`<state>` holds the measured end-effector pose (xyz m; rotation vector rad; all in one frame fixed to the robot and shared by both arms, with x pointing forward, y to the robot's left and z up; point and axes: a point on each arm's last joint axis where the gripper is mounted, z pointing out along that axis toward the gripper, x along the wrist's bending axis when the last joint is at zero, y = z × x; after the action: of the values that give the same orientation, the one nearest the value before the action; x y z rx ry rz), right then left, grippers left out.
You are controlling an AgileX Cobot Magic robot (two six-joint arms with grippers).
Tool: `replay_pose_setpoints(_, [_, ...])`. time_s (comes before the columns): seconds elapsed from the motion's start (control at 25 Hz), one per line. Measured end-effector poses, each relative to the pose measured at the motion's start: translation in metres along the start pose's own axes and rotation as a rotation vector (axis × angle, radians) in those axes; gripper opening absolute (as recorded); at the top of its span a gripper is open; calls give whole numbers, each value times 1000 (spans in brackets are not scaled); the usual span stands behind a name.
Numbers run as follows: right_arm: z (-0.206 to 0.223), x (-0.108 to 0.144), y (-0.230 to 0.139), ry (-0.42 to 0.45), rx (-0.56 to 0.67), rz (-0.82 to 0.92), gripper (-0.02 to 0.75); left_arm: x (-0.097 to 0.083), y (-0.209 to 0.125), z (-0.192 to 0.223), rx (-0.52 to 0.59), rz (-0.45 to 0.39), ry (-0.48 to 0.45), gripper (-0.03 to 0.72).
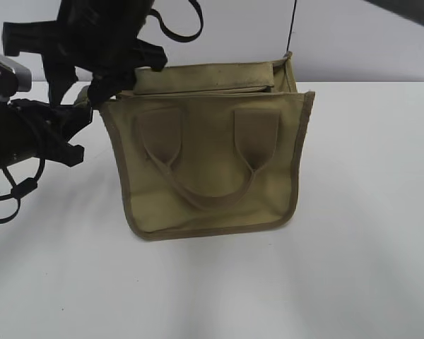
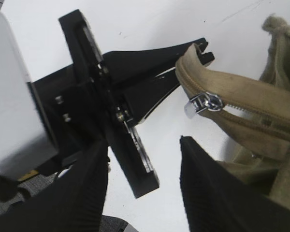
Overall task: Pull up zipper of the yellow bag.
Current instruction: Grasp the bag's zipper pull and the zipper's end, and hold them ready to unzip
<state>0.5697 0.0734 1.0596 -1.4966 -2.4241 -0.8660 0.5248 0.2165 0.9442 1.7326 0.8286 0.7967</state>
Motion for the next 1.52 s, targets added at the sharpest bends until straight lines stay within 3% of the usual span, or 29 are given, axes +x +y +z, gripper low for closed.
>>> replay_pose_setpoints(0.4, [16, -16, 1, -74, 11, 76, 345, 0, 2, 0, -19, 0, -2, 6])
replay_pose_setpoints(0.76, [33, -22, -1, -89, 27, 176, 344, 0, 9, -3, -51, 9, 1, 6])
replay_pose_setpoints(1.04, [34, -27, 5, -129, -55, 244, 342, 0, 11, -4, -58, 15, -2, 6])
replay_pose_setpoints(1.12, [34, -28, 6, -137, -65, 253, 309, 0, 11, -4, -58, 15, -2, 6])
replay_pose_setpoints(1.32, [35, -30, 7, -154, -72, 248, 104, 0, 11, -4, -58, 16, -3, 6])
replay_pose_setpoints(1.4, [35, -30, 7, -156, -71, 233, 59, 0, 11, -4, -58, 16, -3, 6])
replay_pose_setpoints(1.52, [36, -27, 5, -161, -64, 189, 59, 0, 11, -4, -57, 16, -3, 6])
